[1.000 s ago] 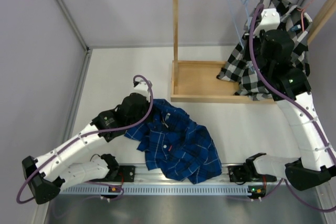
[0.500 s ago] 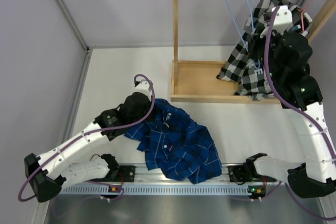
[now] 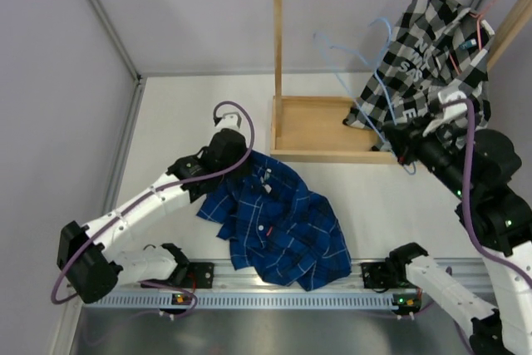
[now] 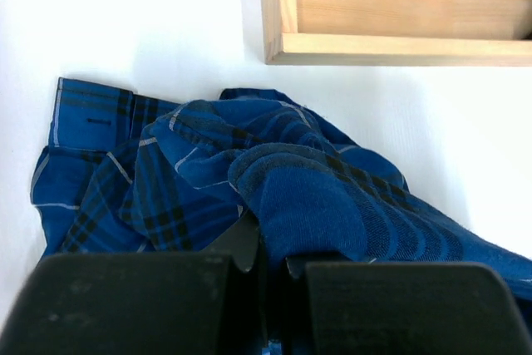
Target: Place the shirt on the hanger
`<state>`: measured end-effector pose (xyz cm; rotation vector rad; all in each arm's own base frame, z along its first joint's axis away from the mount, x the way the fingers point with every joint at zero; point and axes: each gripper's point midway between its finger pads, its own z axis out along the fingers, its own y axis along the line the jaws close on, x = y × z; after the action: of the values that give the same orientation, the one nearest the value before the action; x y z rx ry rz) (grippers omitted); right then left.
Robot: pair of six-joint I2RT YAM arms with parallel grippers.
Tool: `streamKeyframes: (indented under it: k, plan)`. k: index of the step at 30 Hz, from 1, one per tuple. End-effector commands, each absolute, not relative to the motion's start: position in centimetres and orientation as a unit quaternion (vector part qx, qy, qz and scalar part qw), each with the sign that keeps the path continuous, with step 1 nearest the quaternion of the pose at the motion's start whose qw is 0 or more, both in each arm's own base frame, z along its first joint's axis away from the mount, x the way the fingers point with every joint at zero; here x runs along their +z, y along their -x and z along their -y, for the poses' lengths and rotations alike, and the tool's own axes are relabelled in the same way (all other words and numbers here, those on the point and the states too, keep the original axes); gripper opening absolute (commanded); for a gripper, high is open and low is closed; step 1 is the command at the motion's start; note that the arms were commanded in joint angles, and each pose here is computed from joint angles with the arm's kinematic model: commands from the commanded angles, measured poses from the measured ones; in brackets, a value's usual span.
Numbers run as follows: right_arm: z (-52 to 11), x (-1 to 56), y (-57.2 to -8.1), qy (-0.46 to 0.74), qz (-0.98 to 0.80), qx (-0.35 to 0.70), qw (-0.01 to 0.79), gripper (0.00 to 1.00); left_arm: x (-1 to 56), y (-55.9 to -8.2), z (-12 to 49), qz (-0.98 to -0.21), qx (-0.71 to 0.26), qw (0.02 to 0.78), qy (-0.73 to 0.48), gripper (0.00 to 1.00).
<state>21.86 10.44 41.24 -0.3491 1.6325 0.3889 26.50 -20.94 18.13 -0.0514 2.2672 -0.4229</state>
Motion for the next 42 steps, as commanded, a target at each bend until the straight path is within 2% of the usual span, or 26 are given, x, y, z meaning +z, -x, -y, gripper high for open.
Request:
streamKeyframes:
  k: [1, 4, 10, 23, 31, 37, 42]
  plan:
    - [-14.0, 37.8, -16.0, 0.254, -0.717, 0.286, 0.583, 0.0, 20.3, -29.2, 22.3, -0.881, -0.218, 0.418, 0.044, 0.0]
    - [-15.5, 36.0, -12.3, 0.304, -0.696, 0.348, 0.55, 0.0, 20.0, -30.4, 21.8, -0.884, -0.206, 0.417, 0.048, 0.0]
    - [-15.6, 32.5, -9.3, 0.311, -0.712, 0.383, 0.499, 0.0, 19.7, -31.7, 21.6, -0.884, -0.221, 0.409, 0.055, 0.0]
    - [-15.2, 27.2, -11.3, 0.253, -0.784, 0.361, 0.437, 0.0, 21.6, -31.2, 23.7, -0.874, -0.278, 0.399, 0.021, 0.0]
    - [-17.3, 25.6, -12.5, 0.262, -0.791, 0.398, 0.383, 0.0, 22.5, -28.7, 26.6, -0.871, -0.333, 0.355, -0.071, 0.0]
    - [-19.6, 28.3, -13.1, 0.274, -0.753, 0.44, 0.405, 0.0, 24.7, -24.8, 28.8, -0.852, -0.36, 0.347, -0.154, 0.0]
    - [-21.8, 30.2, -13.0, 0.317, -0.708, 0.482, 0.407, 0.0, 25.1, -22.7, 29.0, -0.857, -0.326, 0.337, -0.215, 0.0]
